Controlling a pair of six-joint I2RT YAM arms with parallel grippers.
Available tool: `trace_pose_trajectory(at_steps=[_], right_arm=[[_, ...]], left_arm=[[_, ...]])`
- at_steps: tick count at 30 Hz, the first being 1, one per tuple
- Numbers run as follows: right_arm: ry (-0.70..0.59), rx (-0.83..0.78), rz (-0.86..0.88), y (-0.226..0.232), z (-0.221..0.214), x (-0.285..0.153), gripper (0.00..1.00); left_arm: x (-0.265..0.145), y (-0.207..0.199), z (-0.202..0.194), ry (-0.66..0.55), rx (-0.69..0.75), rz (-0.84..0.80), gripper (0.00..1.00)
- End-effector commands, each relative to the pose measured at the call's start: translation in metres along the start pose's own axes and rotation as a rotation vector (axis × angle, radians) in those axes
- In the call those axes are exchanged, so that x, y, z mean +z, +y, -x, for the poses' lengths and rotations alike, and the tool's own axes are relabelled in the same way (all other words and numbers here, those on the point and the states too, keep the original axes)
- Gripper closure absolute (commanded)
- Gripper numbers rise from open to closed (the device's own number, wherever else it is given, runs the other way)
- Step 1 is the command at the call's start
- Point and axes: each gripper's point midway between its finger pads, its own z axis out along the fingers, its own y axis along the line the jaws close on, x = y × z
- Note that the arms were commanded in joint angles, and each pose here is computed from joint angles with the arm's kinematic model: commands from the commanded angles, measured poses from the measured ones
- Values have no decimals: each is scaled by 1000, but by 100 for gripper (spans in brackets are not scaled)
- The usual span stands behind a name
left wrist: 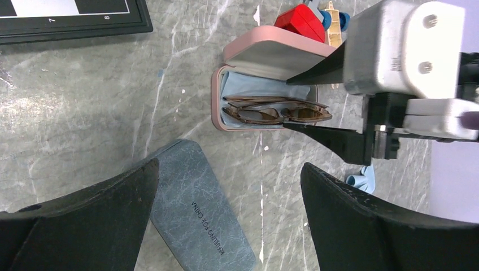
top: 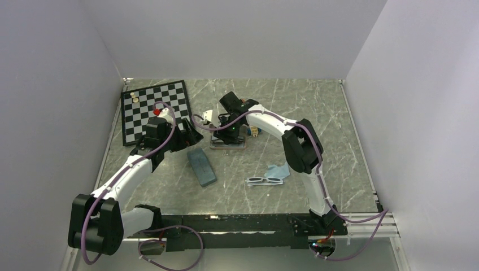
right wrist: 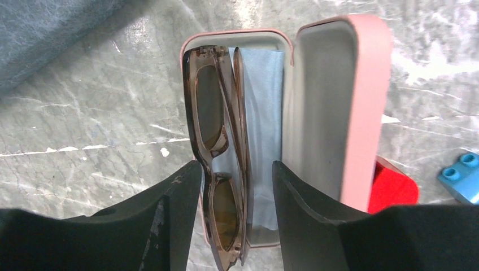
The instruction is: Organize the sunglasses
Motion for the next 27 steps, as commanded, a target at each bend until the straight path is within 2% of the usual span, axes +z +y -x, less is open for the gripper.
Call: trace_pose_trajectory(at_steps=[1, 12, 19, 27], right_arm=[[-65, -45, -87, -13, 25, -32, 46], [-43, -37, -116, -17, 19, -29, 49], [-78, -76, -135, -11, 24, -34, 48], [-34, -53, -161, -19, 16, -15, 47]], left_arm=[[0, -14, 19, -46, 32, -50, 1], [0, -16, 18, -39, 36, -58, 1], [2, -18, 16, -25, 37, -79, 1], [2, -20, 14, -17, 40, -92, 1]])
